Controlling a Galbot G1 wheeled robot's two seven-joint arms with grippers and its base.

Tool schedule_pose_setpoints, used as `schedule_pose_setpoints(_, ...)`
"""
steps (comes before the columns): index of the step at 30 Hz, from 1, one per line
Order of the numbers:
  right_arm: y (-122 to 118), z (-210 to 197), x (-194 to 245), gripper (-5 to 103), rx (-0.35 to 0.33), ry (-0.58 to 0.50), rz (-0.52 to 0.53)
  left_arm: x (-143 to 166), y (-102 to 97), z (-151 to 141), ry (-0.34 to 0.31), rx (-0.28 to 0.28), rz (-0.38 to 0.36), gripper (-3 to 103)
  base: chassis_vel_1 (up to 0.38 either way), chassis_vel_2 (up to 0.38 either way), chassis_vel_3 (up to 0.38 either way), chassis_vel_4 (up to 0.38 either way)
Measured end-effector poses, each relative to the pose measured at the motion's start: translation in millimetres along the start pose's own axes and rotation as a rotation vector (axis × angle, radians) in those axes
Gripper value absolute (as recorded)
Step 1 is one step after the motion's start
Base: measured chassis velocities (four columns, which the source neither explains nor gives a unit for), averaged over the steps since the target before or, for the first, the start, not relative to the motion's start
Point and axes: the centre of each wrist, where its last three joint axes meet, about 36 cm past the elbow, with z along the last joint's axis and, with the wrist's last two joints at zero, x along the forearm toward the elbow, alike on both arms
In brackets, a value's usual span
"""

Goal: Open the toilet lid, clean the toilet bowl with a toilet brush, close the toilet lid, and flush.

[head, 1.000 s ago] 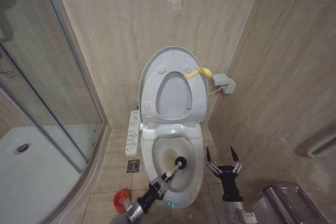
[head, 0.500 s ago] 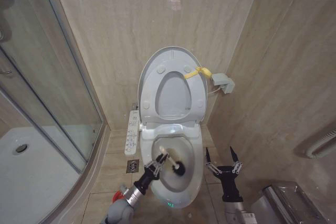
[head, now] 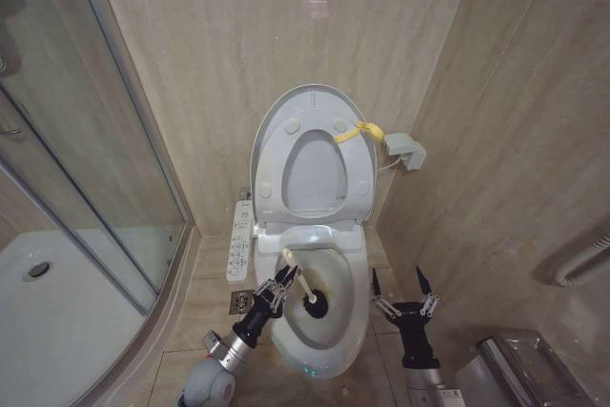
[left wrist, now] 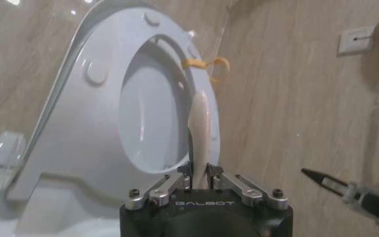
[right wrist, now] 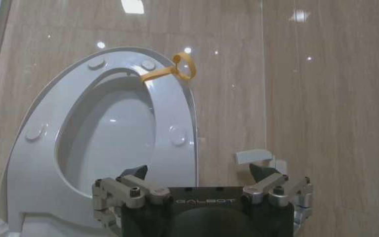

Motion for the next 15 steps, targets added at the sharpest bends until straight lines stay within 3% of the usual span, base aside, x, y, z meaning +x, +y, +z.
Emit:
schedule_pose_setpoints(11,1.7,6.0,0.4,100,0.003,0.010,0.002,-8.5,-16.5,-50.8,-0.071,-0.026,-0.006,15,0.000,0.000,0.000,0.000)
schedule_pose_setpoints(15,4.3,9.4,-0.2,100,0.000,0.014,0.001,-3.2,-18.9,-75.1,-0.089,-0.059,-0.025,15,0.000,0.000,0.000,0.000)
